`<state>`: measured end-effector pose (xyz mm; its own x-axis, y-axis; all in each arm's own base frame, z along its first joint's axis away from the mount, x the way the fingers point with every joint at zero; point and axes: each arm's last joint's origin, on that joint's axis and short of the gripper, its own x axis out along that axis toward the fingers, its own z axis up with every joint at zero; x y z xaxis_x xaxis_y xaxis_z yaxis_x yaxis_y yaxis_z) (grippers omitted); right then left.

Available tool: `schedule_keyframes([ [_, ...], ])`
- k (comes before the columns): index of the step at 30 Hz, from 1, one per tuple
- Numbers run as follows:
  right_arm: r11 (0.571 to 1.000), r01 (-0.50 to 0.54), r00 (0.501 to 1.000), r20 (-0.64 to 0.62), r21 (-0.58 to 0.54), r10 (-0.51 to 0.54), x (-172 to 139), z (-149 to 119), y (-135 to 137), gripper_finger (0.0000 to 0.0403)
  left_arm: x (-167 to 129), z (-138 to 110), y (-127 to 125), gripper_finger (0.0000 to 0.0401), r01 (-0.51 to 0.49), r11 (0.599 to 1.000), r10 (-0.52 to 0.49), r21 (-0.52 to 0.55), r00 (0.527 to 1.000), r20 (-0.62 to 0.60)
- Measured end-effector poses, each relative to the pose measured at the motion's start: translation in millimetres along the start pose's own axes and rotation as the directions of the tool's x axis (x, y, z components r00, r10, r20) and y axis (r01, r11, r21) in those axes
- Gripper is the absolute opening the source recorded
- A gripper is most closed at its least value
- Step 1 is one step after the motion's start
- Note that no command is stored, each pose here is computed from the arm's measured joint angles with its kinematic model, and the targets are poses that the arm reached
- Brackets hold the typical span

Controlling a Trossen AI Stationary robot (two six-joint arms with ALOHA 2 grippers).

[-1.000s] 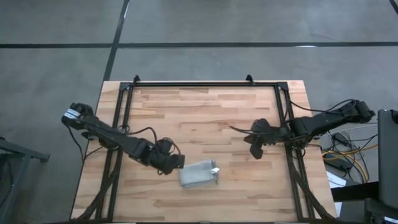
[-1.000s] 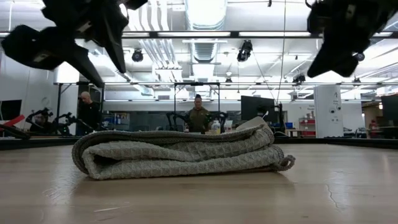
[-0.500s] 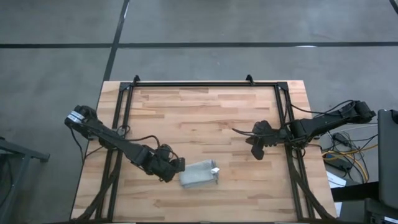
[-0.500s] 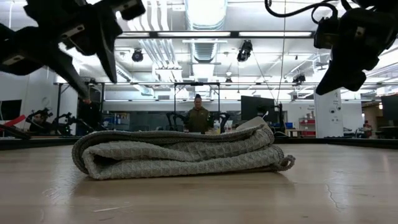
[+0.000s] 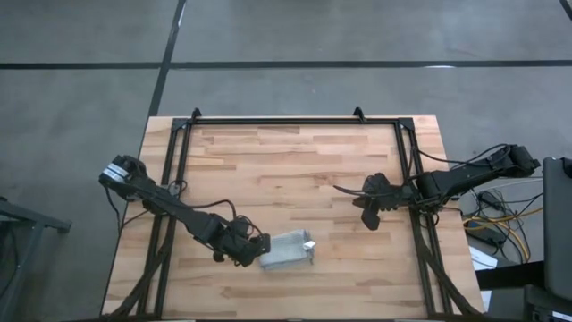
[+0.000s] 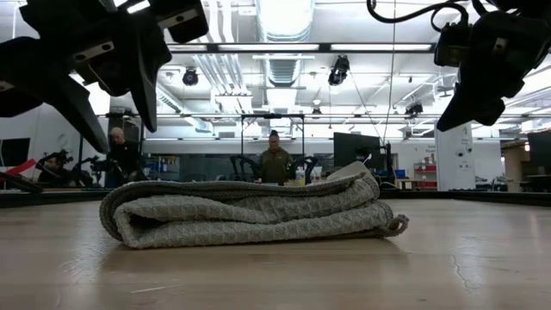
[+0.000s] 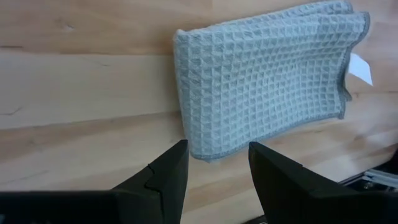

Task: Fold microfiber towels
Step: Fold the microfiber cloth on the table

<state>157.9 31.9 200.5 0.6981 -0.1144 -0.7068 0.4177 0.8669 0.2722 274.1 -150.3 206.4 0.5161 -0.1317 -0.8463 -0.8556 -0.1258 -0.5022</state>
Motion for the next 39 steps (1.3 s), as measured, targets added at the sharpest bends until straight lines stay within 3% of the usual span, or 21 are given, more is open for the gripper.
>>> schedule_keyframes([
  [12,1.0,-0.001,1.0,0.002,-0.022,0.001,0.0,0.1,0.1,0.0038,5.9,2.6,5.6,0.0172,-0.013,0.999,0.014,-0.038,0.999,0.035],
  [39,0.998,-0.004,1.0,0.006,-0.062,0.004,0.0,0.6,0.5,0.0038,65.4,-2.5,10.5,0.0172,-0.019,0.999,0.02,-0.029,0.999,0.034],
])
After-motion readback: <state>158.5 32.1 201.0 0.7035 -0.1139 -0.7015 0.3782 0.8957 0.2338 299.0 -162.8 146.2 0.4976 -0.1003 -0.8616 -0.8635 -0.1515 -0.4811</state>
